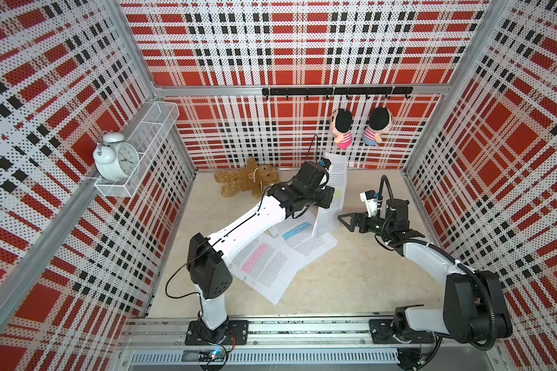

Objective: Unclip the paperclips from the documents
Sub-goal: Pick up the document from the center of the board.

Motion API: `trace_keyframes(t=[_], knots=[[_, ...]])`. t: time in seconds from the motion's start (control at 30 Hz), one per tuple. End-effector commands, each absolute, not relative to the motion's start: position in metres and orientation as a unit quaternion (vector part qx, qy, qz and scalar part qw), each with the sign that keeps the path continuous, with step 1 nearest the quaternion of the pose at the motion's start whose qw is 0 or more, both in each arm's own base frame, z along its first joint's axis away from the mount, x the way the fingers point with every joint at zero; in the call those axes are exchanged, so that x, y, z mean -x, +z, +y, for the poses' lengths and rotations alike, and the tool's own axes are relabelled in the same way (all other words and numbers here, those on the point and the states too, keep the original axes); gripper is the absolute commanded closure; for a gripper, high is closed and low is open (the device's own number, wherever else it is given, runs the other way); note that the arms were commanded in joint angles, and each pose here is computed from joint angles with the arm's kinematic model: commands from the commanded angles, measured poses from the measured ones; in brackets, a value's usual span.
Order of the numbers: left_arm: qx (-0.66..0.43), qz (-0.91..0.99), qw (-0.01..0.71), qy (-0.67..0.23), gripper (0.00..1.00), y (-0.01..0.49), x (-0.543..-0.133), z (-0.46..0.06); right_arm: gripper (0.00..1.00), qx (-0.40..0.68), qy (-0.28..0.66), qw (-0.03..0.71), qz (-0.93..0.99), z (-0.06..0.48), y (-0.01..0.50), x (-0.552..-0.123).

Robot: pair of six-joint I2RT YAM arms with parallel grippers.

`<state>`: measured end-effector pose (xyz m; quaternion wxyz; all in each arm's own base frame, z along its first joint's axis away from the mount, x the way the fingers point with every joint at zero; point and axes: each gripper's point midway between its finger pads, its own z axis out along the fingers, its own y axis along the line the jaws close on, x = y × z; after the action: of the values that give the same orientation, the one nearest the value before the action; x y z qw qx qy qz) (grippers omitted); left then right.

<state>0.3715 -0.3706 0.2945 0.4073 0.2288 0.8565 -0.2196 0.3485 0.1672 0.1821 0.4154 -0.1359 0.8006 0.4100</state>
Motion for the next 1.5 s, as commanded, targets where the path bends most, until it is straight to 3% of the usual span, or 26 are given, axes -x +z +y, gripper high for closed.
trace_keyframes(t=[0.0,0.17,0.37,0.77,1.13,1.47], knots=[[-0.297,0.831,0.454,-0.121,1.00,0.315,-0.362,-0.340,0.00,0.255,0.429,0.530,0.686,0.193,0.250,-0.345],[-0.336,0.802,0.485,-0.095,1.00,0.339,-0.350,-0.326,0.00,0.294,0.429,0.545,0.657,0.207,0.260,-0.358],[-0.340,0.768,0.525,-0.137,1.00,0.375,-0.339,-0.319,0.00,0.310,0.416,0.590,0.619,0.212,0.280,-0.381],[-0.389,0.728,0.528,-0.203,1.00,0.398,-0.323,-0.312,0.00,0.354,0.455,0.640,0.509,0.230,0.337,-0.411],[-0.385,0.720,0.524,-0.244,1.00,0.395,-0.330,-0.290,0.00,0.371,0.517,0.625,0.451,0.239,0.375,-0.385],[-0.348,0.700,0.559,-0.278,1.00,0.414,-0.344,-0.293,0.12,0.367,0.542,0.605,0.454,0.254,0.373,-0.364]])
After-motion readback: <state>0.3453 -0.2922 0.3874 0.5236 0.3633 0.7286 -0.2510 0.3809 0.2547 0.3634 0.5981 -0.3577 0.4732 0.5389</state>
